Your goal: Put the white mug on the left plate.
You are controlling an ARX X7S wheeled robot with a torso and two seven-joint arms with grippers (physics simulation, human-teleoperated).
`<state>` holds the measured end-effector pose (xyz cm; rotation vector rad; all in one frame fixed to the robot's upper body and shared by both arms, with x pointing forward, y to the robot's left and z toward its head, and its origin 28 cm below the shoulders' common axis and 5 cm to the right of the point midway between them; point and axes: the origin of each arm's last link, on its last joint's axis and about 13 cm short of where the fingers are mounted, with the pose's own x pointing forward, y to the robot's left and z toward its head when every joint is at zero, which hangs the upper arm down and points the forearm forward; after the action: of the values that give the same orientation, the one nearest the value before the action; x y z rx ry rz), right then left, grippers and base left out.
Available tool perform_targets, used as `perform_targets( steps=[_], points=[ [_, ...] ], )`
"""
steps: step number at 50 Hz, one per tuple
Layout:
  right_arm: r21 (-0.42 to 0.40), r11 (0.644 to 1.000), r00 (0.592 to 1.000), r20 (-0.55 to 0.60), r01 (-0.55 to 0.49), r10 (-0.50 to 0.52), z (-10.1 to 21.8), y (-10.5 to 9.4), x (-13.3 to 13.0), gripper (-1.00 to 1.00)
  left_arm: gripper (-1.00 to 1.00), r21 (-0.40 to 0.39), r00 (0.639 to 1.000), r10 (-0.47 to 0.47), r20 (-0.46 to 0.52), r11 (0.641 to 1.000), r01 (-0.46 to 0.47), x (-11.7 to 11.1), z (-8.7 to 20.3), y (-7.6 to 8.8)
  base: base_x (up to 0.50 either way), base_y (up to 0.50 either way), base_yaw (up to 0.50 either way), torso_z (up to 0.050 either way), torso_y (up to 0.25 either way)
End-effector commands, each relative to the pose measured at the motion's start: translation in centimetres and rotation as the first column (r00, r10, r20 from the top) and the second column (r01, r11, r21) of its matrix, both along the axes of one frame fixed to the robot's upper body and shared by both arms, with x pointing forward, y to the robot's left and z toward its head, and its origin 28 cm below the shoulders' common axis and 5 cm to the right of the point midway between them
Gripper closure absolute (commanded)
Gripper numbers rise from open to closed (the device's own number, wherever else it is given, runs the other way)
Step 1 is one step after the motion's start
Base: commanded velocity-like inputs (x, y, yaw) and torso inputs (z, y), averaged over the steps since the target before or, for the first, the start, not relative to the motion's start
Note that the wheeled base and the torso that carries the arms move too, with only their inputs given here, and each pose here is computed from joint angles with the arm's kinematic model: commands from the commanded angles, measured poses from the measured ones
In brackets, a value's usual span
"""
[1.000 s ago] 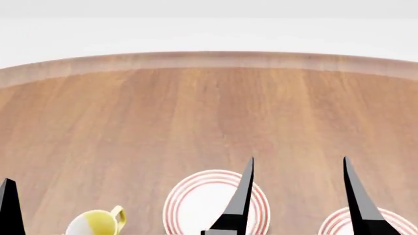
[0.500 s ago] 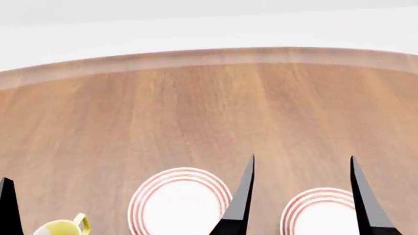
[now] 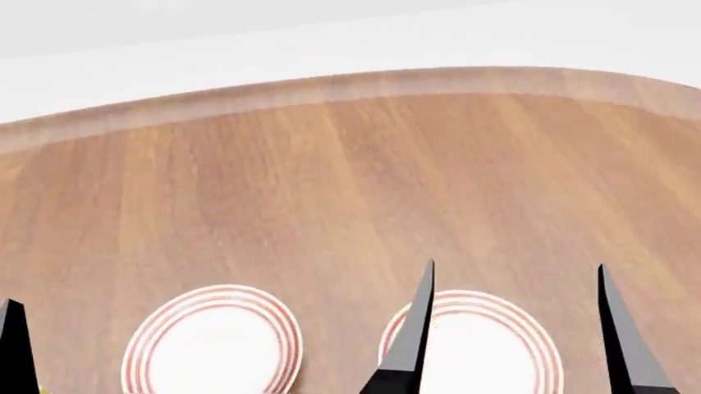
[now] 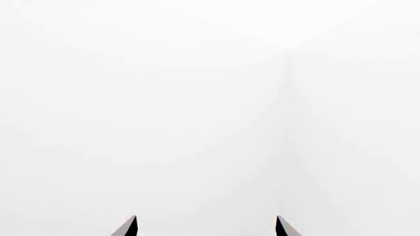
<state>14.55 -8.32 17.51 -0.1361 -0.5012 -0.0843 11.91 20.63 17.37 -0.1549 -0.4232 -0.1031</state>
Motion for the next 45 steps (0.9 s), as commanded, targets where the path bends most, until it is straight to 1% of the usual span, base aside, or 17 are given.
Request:
perform_targets(
  steps=[1,13,17,18,20,21,23,24,27,28,29,31,34,37,39,44,45],
  points=[
    [0.002,1.000,1.000,0.004,0.002,-0.002,0.0,-0.1,0.0,-1.00,-1.00,0.002,1.000,-0.001,-0.001,1.000,0.001,0.0,0.0,0.0,0.00,0.00,-0.50,0.000,0.000],
    [0.004,1.000,1.000,0.000,0.003,-0.003,0.0,-0.1,0.0,-1.00,-1.00,0.008,1.000,-0.019,-0.013,1.000,0.020,0.0,-0.1,-0.1,0.00,0.00,-0.50,0.000,0.000],
    [-0.005,1.000,1.000,0.001,0.000,0.000,0.0,-0.1,0.0,-1.00,-1.00,0.020,0.998,-0.053,-0.020,0.998,0.053,-0.2,-0.3,-0.2,0.00,0.00,0.00,0.000,0.000],
    [-0.002,1.000,1.000,-0.001,-0.002,0.002,0.0,0.0,0.0,-1.00,-1.00,-0.010,0.997,-0.078,-0.021,0.997,0.077,-0.3,-0.2,-0.3,0.00,0.00,0.00,0.000,0.000],
    [0.008,1.000,1.000,0.001,-0.005,0.005,0.0,0.0,0.1,-1.00,-1.00,-0.064,0.971,-0.224,-0.080,0.973,0.220,-0.7,-0.4,-0.5,0.00,0.00,0.00,0.000,0.000],
    [0.044,0.999,1.000,0.009,-0.026,0.026,0.1,0.1,0.1,-1.00,-1.00,-0.056,0.971,-0.220,-0.098,0.975,0.215,-0.5,-0.6,-0.6,0.00,0.00,0.00,0.000,0.000],
    [0.029,0.999,1.000,0.005,-0.019,0.019,0.1,0.2,0.2,-1.00,-1.00,-0.058,0.972,-0.212,-0.097,0.977,0.207,-0.3,-0.9,-0.7,0.00,0.00,0.00,0.000,0.000],
    [0.032,0.999,1.000,0.008,-0.023,0.023,0.1,0.2,0.2,-1.00,-1.00,-0.041,0.963,-0.253,-0.091,0.967,0.251,-0.4,-1.1,-0.8,0.00,0.00,0.00,0.000,0.000],
    [0.030,0.999,1.000,0.011,-0.021,0.020,0.2,0.1,0.2,-1.00,-1.00,0.012,0.964,-0.261,-0.047,0.965,0.262,-0.5,-1.2,-1.0,0.00,0.00,0.00,0.000,0.000],
    [0.027,0.999,1.000,0.010,-0.020,0.020,0.2,0.2,0.2,-1.00,-1.00,0.059,0.964,-0.263,-0.029,0.963,0.265,-0.5,-1.4,-1.2,0.00,0.00,0.00,0.000,0.000],
    [0.028,0.999,1.000,0.010,-0.021,0.021,0.2,0.2,0.2,-1.00,-1.00,0.035,0.954,-0.296,-0.057,0.954,0.298,-0.6,-1.5,-1.3,0.00,0.00,0.00,0.000,0.000],
    [0.027,0.999,1.000,0.011,-0.025,0.025,0.2,0.3,0.2,-1.00,-1.00,0.105,0.938,-0.344,-0.048,0.932,0.347,-0.7,-2.1,-1.5,0.00,0.00,0.00,0.000,0.000],
    [0.022,0.999,1.000,0.015,-0.024,0.024,0.2,0.3,0.2,-1.00,-1.00,0.104,0.918,-0.383,-0.101,0.914,0.393,-0.7,-3.0,-1.3,0.00,0.00,0.00,0.000,0.000],
    [0.020,1.000,1.000,0.011,-0.019,0.019,0.2,0.3,0.2,-1.00,-1.00,0.081,0.918,-0.383,-0.104,0.917,0.391,-0.9,-3.7,-1.1,0.00,0.00,0.00,0.000,0.000],
    [0.021,1.000,1.000,0.009,-0.020,0.020,0.2,0.3,0.2,-1.00,-1.00,0.105,0.911,-0.398,-0.110,0.906,0.409,-1.0,-3.9,-0.9,0.00,0.00,0.00,0.000,0.000],
    [0.018,1.000,1.000,0.006,-0.026,0.025,0.2,0.3,0.3,-1.00,-1.00,0.066,0.851,-0.503,-0.151,0.854,0.516,-1.5,-5.2,-0.9,0.00,0.00,0.00,0.000,0.000],
    [0.017,1.000,1.000,0.004,-0.026,0.025,0.2,0.3,0.3,-1.00,-1.00,0.093,0.841,-0.519,-0.156,0.840,0.535,-1.6,-5.6,-0.9,0.00,0.00,0.00,0.000,0.000]
  ],
)
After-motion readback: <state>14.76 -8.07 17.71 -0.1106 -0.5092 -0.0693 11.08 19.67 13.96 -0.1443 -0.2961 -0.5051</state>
